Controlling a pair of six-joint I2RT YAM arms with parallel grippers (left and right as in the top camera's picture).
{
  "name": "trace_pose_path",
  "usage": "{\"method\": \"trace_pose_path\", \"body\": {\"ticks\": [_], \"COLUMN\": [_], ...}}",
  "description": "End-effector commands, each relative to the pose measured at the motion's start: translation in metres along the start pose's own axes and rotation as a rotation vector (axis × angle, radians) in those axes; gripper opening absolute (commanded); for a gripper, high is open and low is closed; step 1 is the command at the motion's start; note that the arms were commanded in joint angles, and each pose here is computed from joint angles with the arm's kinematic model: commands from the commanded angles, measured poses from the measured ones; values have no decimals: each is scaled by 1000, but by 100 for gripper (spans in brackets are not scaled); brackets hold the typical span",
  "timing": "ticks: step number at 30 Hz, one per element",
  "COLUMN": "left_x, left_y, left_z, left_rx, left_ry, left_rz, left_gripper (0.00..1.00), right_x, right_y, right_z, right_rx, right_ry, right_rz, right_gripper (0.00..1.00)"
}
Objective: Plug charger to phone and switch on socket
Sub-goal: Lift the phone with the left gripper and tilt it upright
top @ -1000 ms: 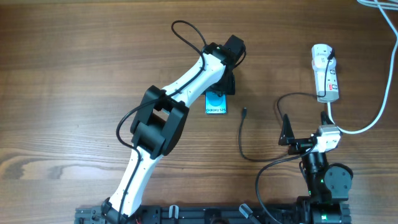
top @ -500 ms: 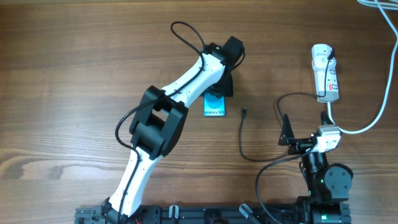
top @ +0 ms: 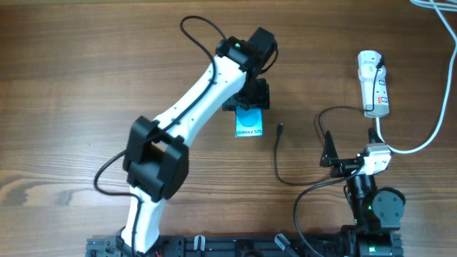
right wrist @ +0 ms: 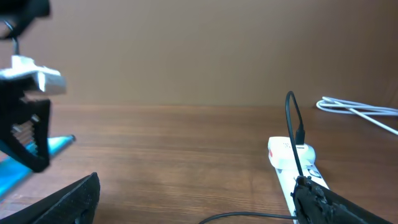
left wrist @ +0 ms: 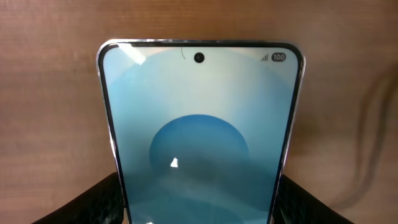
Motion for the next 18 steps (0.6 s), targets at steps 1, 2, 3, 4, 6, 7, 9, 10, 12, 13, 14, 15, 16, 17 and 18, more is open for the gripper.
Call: {"method": "trace_pose_path", "body": {"ticks": [1,2,3,4,6,7,9,10,12,13,14,15,16,17,18], "left_x": [-4,-5,-5,-7,-6,-5,-2,1,6,8,10,13,16,20,24], "left_y": [-38,-44,-50,-58,-73,-80,-91,-99,-110,-115,-121,-127,-131,-134,-137], "left_z": [13,16,17,19,20,19,18,16,13,11,9,7,5,3,1], "left_rx": [82,107,125,155,196,214,239,257,292,315,337,358,366,372,373], "left_ry": [-21,-27,-32,-36,-47,-55,-71,-82,-101,-110,-119,-127,-134,-143,-152], "left_rz": [205,255,295,368,483,535,619,676,775,829,885,946,975,1004,1025], "left_gripper": [69,68,67,66,65,65,65,65,65,65,65,65,65,65,65], "right_x": [0,0,0,0,0,0,0,0,0,0,0,0,0,0,0], "right_y": [0,0,0,0,0,0,0,0,0,0,0,0,0,0,0], "right_z": [-1,-1,-1,-1,-1,-1,-1,-1,-1,-1,-1,-1,-1,-1,-1], "right_rx": [-10,-10,-10,-10,-10,-10,-10,-10,-10,-10,-10,-10,-10,-10,-10], "right_ry": [12,12,12,12,11,12,12,11,12,11,12,12,12,11,12], "right_rz": [7,7,7,7,7,7,7,7,7,7,7,7,7,7,7], "right_gripper": [100,100,100,100,100,100,100,100,100,100,100,100,100,100,100]}}
Point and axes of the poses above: each gripper's point midway between its finger pads, its own y axis out along the fingers, its own x axis along the line the jaws close on, z = x × y, the point moved 7 cm from there along -y, back along the fingers, and after that the axes turned 1 degree about -y, right-handed, at the moved point
